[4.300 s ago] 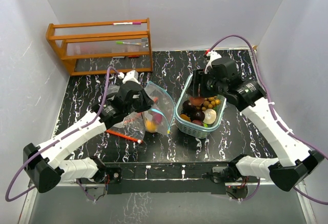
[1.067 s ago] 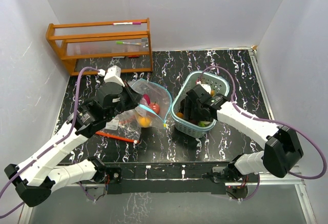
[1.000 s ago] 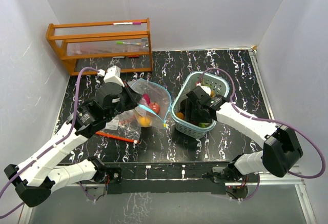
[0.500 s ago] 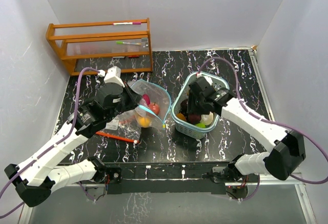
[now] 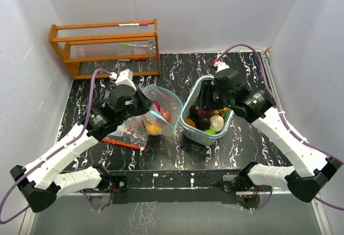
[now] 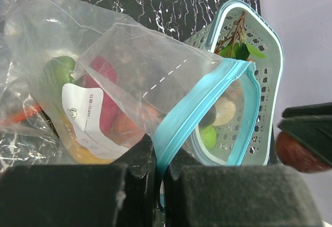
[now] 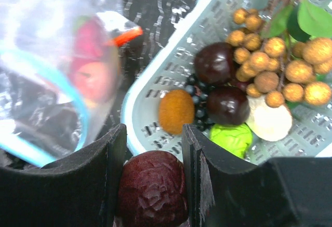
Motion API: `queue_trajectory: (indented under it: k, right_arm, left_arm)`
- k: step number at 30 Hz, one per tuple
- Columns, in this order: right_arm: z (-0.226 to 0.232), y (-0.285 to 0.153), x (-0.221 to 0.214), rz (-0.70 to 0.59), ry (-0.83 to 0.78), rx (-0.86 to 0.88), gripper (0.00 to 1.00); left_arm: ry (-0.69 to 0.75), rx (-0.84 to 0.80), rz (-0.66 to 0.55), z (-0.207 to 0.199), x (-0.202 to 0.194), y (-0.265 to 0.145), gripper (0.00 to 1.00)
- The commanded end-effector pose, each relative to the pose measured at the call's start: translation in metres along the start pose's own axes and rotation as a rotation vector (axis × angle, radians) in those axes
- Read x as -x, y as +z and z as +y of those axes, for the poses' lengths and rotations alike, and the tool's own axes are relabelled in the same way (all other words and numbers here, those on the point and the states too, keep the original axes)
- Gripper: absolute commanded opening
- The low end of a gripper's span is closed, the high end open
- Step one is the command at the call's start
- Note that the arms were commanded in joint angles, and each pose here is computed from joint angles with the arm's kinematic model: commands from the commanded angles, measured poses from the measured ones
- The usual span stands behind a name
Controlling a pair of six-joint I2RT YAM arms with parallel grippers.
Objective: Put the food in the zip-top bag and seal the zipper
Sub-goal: Pick up the fake fruit from the bin, then place the fake fruit in the zipper food storage bag.
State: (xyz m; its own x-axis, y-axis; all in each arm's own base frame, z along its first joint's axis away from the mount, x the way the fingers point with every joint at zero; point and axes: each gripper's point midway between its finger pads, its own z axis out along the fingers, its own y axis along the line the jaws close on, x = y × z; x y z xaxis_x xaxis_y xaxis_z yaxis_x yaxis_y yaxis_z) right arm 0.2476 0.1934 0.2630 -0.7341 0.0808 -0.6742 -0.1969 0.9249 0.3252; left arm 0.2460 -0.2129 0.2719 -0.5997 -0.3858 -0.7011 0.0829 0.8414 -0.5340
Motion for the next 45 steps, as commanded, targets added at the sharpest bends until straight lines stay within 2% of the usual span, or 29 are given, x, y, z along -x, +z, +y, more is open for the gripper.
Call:
queue_trajectory:
  k: [1, 5, 12, 22, 31, 38, 42, 45]
  right_arm:
    - [0.057, -0.056, 0.057, -0.219, -0.056, 0.300, 0.26]
    - [0.086, -0.066, 0.074, -0.272, -0.078, 0.444, 0.26]
    - [0.125, -0.045, 0.081, -0.271, -0.102, 0.624, 0.25]
    - [0.147, -0.010, 0.070, -0.225, -0.108, 0.685, 0.24]
    - [0.147, 0.014, 0.056, -0.209, -0.109, 0.599, 0.25]
    - [0.138, 0.041, 0.057, -0.254, -0.114, 0.467, 0.33]
    - [0.136, 0.043, 0.061, -0.268, -0.111, 0.441, 0.54]
    - [0.137, 0.036, 0.065, -0.280, -0.112, 0.441, 0.62]
  left_arm:
    - [-0.014, -0.043, 0.012, -0.013, 0.000, 0.008, 0.00]
    - [-0.014, -0.063, 0.037, -0.020, -0.004, 0.014, 0.00]
    - [-0.017, -0.080, 0.054, -0.027, -0.005, 0.018, 0.00]
    - [-0.014, -0.090, 0.052, -0.031, -0.003, 0.017, 0.00]
    - [-0.027, -0.118, 0.063, -0.039, -0.002, 0.017, 0.00]
    - [-0.040, -0.143, 0.060, -0.044, 0.002, 0.011, 0.00]
    - [-0.040, -0.134, 0.054, -0.042, 0.003, 0.007, 0.00]
    - [-0.040, -0.128, 0.050, -0.039, 0.003, 0.007, 0.00]
